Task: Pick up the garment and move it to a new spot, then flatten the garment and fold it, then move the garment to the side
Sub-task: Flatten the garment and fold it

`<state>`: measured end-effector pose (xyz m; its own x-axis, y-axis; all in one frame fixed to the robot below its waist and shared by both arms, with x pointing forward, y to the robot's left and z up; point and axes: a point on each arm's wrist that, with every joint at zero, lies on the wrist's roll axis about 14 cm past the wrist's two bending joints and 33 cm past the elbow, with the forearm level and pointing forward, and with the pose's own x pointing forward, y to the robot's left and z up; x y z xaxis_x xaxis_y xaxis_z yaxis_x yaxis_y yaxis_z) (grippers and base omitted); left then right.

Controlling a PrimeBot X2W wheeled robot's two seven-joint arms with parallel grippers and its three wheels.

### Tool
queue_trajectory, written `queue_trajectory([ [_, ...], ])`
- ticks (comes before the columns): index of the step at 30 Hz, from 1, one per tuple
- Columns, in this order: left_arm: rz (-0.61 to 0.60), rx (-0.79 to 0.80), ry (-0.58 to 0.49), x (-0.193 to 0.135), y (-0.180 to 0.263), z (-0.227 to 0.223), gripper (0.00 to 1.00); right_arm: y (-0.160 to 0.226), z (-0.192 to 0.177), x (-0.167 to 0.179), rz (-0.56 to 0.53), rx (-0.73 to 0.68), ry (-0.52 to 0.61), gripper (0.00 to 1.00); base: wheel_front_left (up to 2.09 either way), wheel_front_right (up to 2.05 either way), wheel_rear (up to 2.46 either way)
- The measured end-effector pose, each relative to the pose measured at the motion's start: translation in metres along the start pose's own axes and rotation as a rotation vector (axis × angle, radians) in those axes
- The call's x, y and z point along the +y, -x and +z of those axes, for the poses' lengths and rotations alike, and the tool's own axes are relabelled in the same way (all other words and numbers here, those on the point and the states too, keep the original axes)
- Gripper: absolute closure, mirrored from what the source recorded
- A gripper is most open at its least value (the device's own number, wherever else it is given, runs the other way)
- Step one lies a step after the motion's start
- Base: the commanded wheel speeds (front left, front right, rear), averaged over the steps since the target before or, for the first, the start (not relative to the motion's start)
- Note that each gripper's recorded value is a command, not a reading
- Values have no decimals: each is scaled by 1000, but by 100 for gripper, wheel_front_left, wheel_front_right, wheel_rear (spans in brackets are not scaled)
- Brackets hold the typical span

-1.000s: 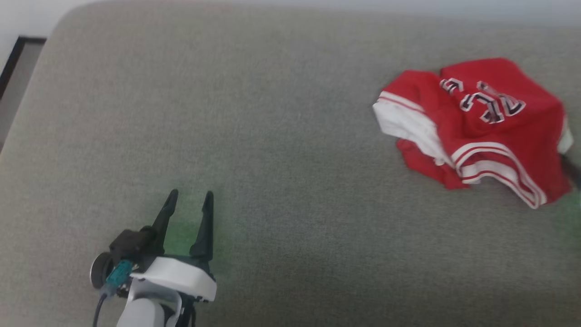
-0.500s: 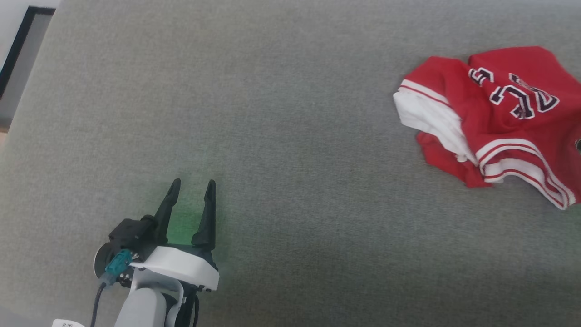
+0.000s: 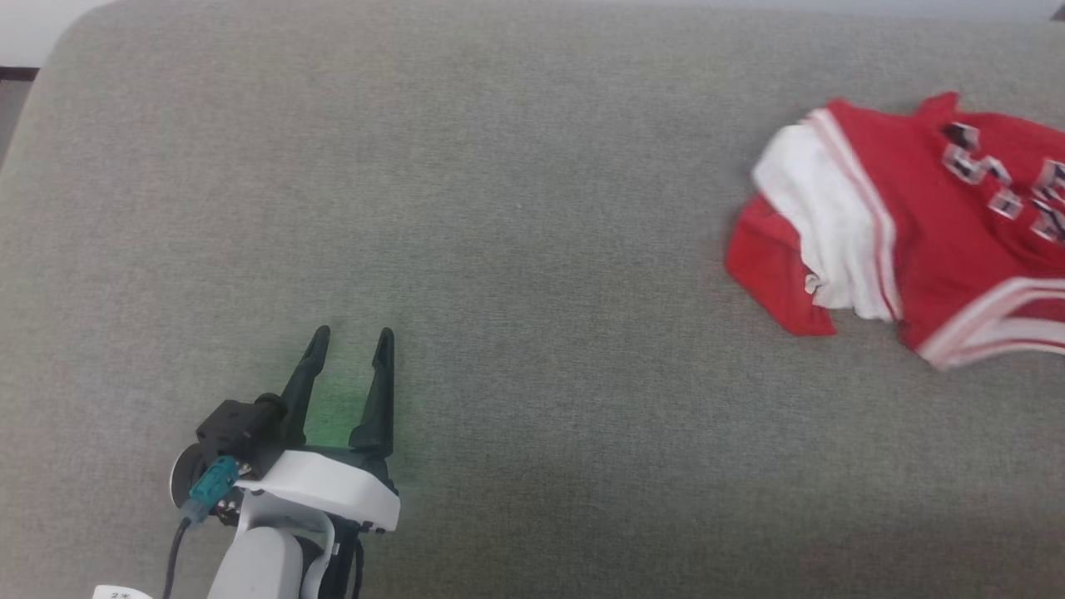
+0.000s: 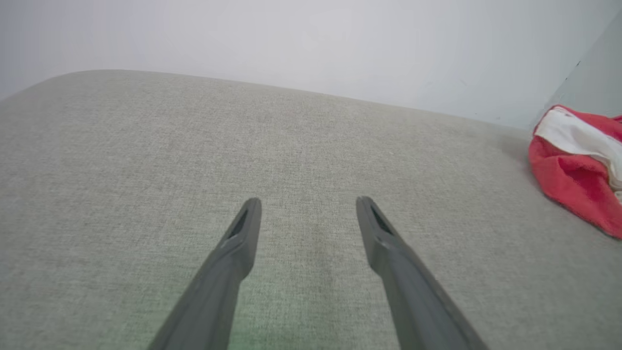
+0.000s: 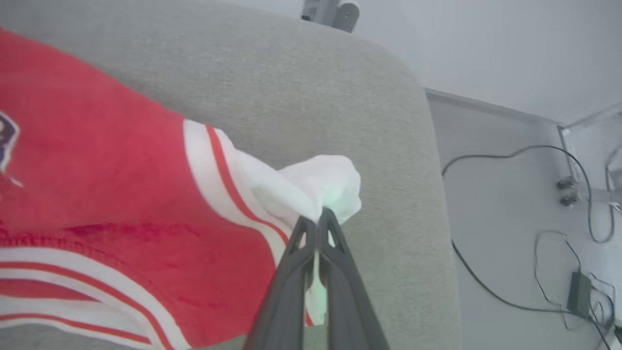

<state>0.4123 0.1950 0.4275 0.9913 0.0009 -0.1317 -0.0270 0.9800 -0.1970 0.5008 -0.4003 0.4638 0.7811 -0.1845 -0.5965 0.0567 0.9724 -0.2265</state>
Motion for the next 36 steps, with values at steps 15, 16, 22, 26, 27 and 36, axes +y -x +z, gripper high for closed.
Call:
queue_trajectory([
  [15,-80,-2,-53,-15,-17,2,0,14,-50,-42,-149,-41,-118,0,0,0,0],
  [16,-99,-7,-63,-18,-20,4,0,15,-48,-43,-152,-64,-117,0,0,0,0],
  [22,-293,-73,-170,-58,-44,34,0,40,-25,-58,-203,-294,-139,0,0,0,0],
  [26,-455,-51,-256,-96,-63,48,0,59,-18,-52,-194,-423,-160,0,0,0,0],
  [27,-490,-44,-276,-106,-68,53,0,64,-15,-49,-190,-453,-175,0,0,0,0],
  [36,-904,349,-331,-239,-57,16,0,109,-23,-23,-156,-588,-258,0,0,0,0],
])
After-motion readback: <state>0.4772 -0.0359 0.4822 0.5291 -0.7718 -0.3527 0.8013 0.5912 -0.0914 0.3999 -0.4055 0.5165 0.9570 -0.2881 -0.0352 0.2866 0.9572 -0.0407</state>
